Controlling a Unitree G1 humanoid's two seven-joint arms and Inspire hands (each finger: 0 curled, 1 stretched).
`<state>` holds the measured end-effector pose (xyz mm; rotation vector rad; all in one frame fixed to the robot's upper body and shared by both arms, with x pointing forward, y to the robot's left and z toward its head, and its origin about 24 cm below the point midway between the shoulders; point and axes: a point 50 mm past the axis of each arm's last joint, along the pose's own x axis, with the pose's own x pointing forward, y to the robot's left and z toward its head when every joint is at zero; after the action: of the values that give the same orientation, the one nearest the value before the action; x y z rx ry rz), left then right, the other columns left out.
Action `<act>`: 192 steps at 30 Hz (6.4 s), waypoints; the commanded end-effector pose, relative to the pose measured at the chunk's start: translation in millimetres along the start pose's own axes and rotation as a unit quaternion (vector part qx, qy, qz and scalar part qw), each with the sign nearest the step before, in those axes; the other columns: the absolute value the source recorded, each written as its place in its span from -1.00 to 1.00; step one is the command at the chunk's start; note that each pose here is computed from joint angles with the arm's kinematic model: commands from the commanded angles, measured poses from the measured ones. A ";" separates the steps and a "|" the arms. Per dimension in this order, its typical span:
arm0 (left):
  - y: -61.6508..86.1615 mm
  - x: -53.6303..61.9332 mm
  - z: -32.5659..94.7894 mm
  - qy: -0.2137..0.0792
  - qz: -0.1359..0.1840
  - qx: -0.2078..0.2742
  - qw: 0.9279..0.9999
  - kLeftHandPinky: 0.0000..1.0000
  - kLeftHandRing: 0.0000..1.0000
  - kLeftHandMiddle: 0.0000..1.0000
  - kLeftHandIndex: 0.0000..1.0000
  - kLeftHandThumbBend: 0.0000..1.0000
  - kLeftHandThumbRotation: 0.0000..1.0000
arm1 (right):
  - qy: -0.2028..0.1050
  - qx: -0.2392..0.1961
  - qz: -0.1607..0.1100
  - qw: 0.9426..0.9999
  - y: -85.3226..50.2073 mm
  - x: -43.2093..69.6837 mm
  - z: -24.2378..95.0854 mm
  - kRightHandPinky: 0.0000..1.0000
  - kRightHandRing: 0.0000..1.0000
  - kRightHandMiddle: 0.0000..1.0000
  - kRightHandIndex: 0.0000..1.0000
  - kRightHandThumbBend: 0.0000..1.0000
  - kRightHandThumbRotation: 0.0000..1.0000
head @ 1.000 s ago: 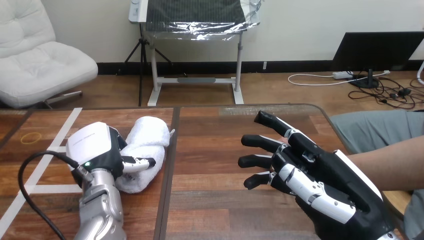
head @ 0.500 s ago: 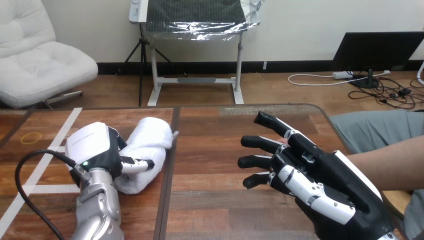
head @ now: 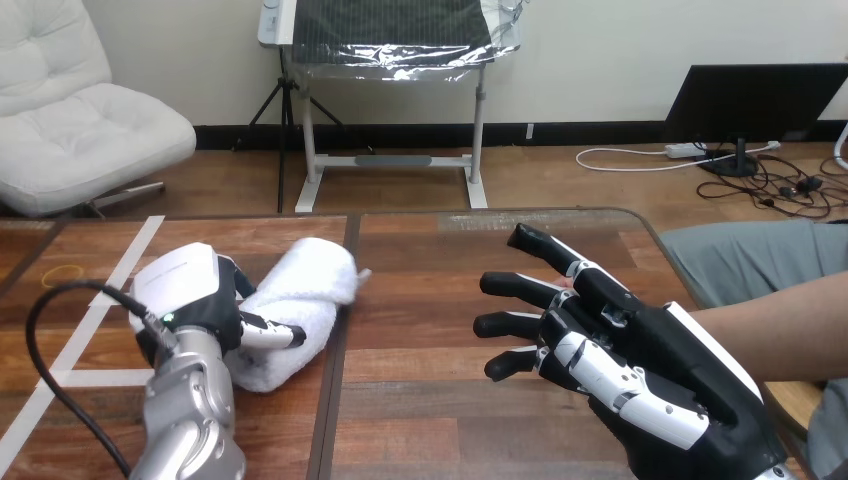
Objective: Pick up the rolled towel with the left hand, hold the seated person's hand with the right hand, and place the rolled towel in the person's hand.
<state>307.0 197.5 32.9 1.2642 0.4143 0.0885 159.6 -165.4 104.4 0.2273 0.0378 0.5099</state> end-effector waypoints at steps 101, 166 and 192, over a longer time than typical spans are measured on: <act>31.9 -106.6 -13.1 -0.359 0.071 0.040 0.930 0.50 0.37 0.40 0.48 0.20 -0.42 | -0.022 -0.030 0.024 0.999 4.6 9.6 13.5 0.19 0.45 0.64 0.87 -0.87 -0.79; 71.5 -74.4 15.0 -0.485 -0.011 0.193 0.853 1.00 1.00 1.00 1.00 0.80 -0.32 | -0.015 -0.021 0.026 0.999 8.0 13.2 2.7 0.13 0.41 0.62 0.90 -0.89 -0.96; 61.6 -58.5 33.5 -0.484 -0.050 0.229 0.843 0.94 0.89 0.89 0.85 0.83 -0.37 | -0.018 -0.027 0.019 0.999 9.5 12.7 4.4 0.15 0.48 0.65 0.87 -0.89 -1.00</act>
<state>262.1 176.8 101.4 1.5603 -0.3748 -0.7823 160.8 -155.7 99.4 0.1909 0.0666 0.5352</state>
